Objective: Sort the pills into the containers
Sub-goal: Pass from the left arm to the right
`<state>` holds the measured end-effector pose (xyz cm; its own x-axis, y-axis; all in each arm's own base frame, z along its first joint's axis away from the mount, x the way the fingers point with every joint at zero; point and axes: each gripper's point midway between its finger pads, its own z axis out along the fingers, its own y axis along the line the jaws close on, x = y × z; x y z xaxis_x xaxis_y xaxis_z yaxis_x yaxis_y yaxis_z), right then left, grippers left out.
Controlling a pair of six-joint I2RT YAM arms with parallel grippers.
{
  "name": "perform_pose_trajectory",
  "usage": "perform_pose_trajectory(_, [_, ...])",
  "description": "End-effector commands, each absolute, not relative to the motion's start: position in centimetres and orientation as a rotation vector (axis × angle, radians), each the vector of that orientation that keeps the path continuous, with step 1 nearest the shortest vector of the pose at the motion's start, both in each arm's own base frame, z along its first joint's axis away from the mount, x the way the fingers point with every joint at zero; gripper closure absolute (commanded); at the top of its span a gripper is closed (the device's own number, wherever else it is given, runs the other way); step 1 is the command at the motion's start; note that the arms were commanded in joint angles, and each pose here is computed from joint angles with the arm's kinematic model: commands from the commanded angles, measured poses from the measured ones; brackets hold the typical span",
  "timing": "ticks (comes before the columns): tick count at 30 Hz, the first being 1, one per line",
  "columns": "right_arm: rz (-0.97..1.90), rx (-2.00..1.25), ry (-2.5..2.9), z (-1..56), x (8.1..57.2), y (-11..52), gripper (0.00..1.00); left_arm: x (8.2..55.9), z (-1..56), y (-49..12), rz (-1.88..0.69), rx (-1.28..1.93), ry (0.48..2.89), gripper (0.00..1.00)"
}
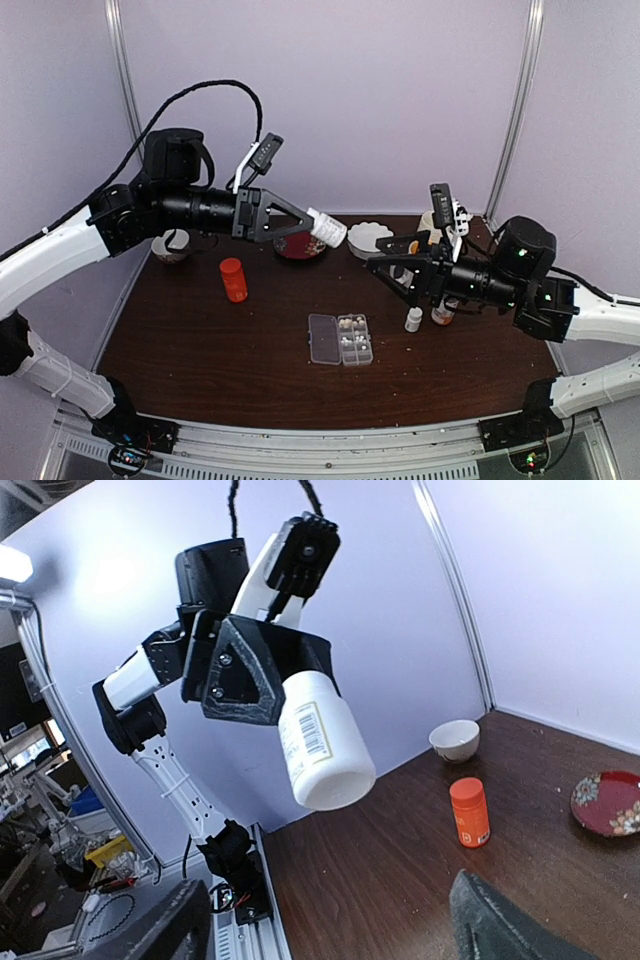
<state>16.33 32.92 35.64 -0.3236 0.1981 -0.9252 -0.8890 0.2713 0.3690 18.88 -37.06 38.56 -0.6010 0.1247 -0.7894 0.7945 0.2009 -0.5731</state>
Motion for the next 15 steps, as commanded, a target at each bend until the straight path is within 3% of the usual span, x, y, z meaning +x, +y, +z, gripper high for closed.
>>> perform_pose_trajectory(1, [1.347,-0.686,1.333,39.5,15.3,33.6,0.2,17.3,41.5,-37.6,-1.572,0.89,1.76,0.84])
perform_pose_trajectory(10, [1.34,-0.731,1.301,40.8,15.1,36.0,0.25,16.2,42.0,-37.8,-1.592,0.913,1.75,0.88])
perform_pose_trajectory(15, [1.334,-0.737,1.307,41.1,15.3,36.8,0.38,16.0,41.9,-37.7,-1.59,0.915,1.754,0.88])
